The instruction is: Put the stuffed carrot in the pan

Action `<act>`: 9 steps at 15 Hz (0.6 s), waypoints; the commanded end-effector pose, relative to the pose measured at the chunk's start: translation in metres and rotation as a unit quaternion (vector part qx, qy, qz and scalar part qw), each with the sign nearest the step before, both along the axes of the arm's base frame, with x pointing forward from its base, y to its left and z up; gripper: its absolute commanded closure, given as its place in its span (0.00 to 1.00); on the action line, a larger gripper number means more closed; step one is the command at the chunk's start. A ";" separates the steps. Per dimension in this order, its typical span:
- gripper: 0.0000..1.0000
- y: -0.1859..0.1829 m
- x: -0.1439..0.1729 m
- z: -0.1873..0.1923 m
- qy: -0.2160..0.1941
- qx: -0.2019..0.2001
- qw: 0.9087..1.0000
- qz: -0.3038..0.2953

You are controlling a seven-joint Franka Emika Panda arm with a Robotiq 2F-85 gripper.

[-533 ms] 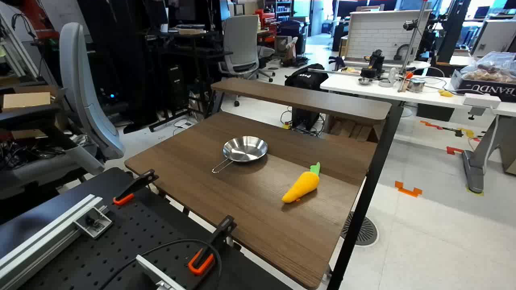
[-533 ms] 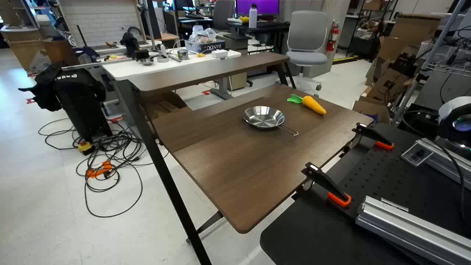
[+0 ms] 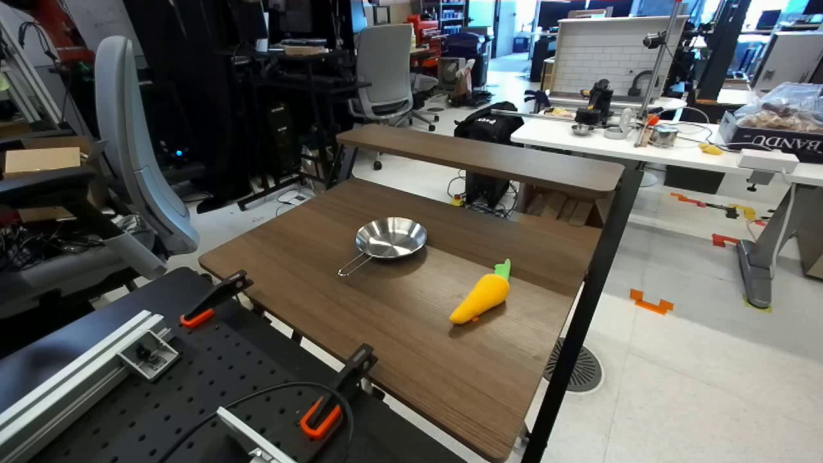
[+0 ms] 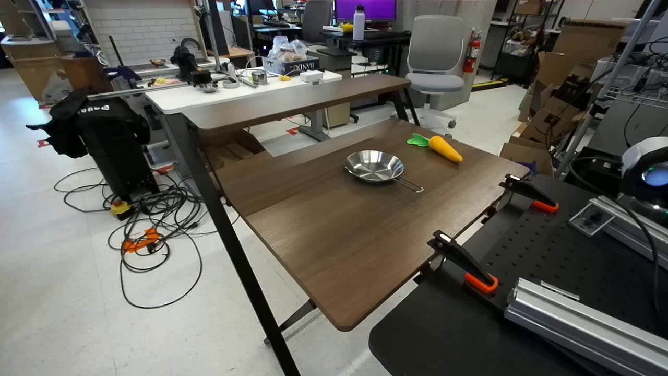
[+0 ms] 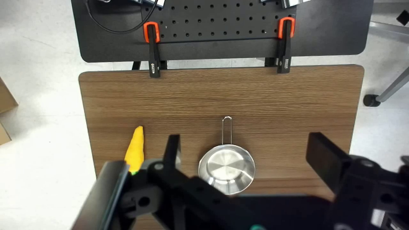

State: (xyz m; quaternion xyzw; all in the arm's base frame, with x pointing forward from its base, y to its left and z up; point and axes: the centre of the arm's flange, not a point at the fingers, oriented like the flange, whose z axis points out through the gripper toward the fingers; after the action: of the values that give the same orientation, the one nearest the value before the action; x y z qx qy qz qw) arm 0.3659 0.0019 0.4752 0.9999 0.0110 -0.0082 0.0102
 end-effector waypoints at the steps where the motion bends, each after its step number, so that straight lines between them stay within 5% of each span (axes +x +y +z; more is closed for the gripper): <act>1: 0.00 -0.001 0.000 -0.002 -0.001 -0.001 1.000 0.001; 9: 0.00 -0.010 0.001 -0.019 0.015 0.001 1.000 -0.006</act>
State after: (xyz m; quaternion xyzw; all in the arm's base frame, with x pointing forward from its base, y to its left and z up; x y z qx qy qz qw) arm 0.3631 0.0006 0.4628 0.9997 0.0098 -0.0219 0.0093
